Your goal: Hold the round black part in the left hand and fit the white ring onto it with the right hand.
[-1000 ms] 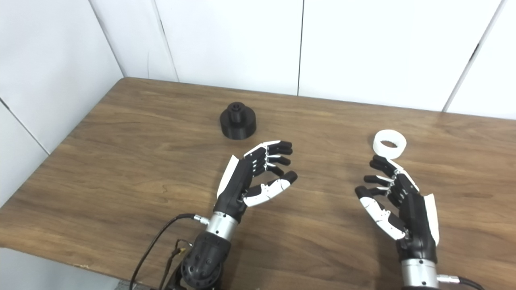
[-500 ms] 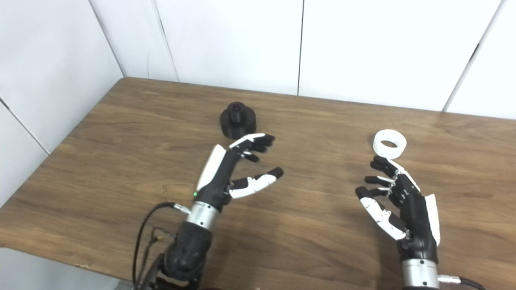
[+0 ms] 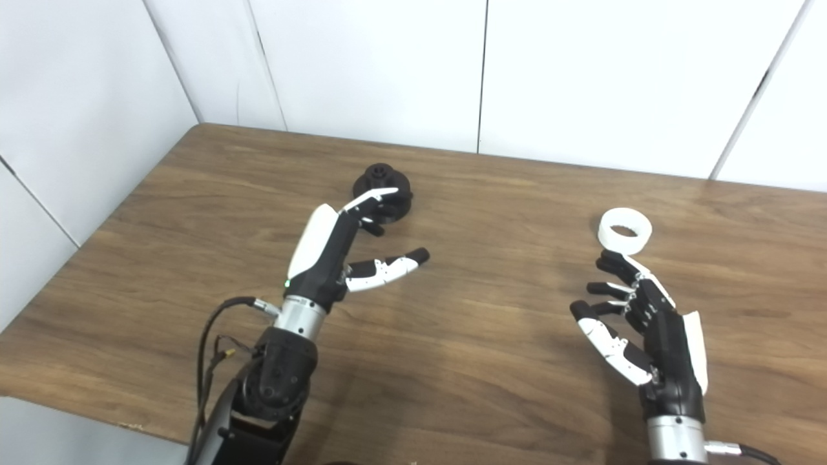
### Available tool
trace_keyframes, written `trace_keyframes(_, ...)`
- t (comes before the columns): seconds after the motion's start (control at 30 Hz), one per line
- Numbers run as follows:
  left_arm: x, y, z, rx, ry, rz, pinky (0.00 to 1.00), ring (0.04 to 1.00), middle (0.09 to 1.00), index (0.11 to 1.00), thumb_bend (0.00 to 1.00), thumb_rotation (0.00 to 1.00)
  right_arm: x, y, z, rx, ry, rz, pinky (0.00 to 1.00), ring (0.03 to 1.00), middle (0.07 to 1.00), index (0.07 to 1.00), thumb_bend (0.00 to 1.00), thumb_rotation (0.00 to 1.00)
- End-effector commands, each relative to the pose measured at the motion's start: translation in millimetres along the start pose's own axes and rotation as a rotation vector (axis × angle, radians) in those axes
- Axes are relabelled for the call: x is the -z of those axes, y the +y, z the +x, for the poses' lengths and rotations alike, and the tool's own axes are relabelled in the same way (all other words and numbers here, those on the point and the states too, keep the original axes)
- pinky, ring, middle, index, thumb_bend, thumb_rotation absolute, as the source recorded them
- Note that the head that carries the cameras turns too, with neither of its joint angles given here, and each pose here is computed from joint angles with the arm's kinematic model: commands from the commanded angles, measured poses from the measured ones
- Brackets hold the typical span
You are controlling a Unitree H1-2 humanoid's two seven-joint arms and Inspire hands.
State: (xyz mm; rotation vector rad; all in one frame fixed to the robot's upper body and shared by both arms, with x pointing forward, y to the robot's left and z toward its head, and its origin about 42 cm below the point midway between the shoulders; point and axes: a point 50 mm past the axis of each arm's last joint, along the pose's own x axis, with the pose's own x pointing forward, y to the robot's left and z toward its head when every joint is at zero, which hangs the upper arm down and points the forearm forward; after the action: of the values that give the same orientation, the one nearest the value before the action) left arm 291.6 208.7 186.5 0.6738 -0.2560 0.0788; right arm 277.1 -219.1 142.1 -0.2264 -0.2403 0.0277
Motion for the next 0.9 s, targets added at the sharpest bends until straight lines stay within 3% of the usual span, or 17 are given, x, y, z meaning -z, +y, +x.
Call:
trace_keyframes(0.0,-10,18,21,-0.060,-0.066,0.068,0.59,0.741,0.797,0.762,0.67,0.38,-17,-4,10,0.006,-0.068,-0.013,0.52,0.659,0.793,0.786,0.61,0.34)
trace_keyframes(0.3,1,23,41,-0.101,-0.033,0.128,0.59,0.753,0.811,0.776,0.70,0.39,-18,-6,11,0.003,-0.068,-0.006,0.51,0.651,0.791,0.781,0.62,0.35)
trace_keyframes(0.53,8,29,60,-0.124,-0.007,0.174,0.71,0.856,0.882,0.818,0.72,0.44,-20,-10,13,0.006,-0.065,-0.022,0.51,0.647,0.795,0.778,0.62,0.36)
trace_keyframes(0.87,14,45,88,-0.134,0.009,0.252,0.74,0.903,0.921,0.829,0.75,0.48,-19,-11,11,0.008,-0.064,-0.021,0.51,0.649,0.800,0.773,0.61,0.34)
